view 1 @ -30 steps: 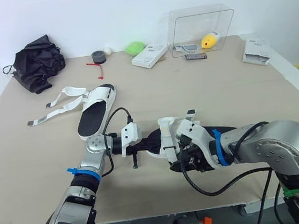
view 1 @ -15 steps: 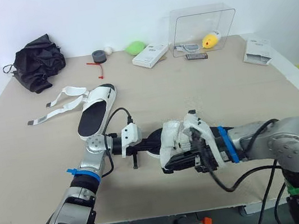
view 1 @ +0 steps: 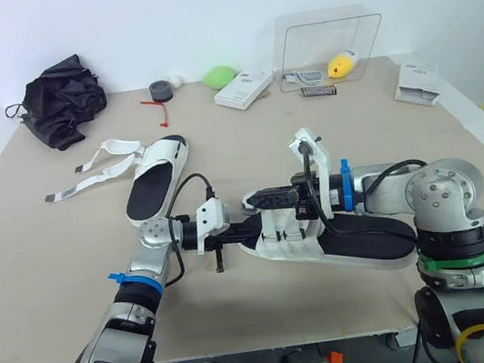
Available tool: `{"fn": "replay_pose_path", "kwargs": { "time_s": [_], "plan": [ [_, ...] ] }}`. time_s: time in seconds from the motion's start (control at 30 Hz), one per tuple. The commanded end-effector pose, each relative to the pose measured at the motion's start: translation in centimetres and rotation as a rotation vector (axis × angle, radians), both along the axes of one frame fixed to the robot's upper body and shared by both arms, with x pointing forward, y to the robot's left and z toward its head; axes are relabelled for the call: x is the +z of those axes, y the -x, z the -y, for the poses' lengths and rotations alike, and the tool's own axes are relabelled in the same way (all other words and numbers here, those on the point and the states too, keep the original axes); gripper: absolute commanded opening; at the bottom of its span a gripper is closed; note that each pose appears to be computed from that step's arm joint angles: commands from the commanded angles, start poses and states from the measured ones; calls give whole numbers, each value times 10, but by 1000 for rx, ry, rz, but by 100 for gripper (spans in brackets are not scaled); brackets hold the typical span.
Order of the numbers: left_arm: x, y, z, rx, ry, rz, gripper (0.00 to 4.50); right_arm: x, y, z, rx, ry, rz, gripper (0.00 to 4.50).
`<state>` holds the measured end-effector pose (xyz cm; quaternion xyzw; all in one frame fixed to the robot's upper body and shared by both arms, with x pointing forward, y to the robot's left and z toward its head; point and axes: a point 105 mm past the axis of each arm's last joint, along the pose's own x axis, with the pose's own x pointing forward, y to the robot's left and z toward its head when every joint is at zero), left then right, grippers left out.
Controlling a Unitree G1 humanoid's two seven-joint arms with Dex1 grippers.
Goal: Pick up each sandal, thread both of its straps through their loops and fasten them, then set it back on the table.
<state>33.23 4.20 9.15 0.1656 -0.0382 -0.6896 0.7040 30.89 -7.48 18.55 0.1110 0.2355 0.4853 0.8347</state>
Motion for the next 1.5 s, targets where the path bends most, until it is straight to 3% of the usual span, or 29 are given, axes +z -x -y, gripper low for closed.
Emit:
{"fn": "replay_pose_path", "kwargs": {
  "time_s": [0.03, 0.27, 0.37, 0.63, 0.9, 1.03, 1.3, 1.5],
  "plan": [
    [-34, 11, -7, -11, -109, -98, 0, 30, -4, 18, -87, -29, 163, 4],
    [-34, 12, -6, -17, -113, -99, 0, 14, -16, 43, -234, 40, 118, 4],
    [-33, 11, -4, -22, -113, -98, 0, -2, -21, 40, -252, 72, 57, 4],
    [-32, 11, -4, -30, -116, -96, 0, -12, -29, 37, -262, 46, 9, 4],
    [-34, 12, -6, -25, -116, -100, 0, 24, -23, 16, -91, -81, 96, 4],
    [-35, 13, -6, -25, -116, -101, 0, 16, -32, 16, -106, -90, 49, 4],
    [-35, 13, -7, -21, -117, -101, 0, -27, -48, 24, -190, -1, -113, 4],
    [-36, 14, -8, -21, -120, -103, 0, 19, -12, -2, 84, -178, -16, 4]
  ]
}}
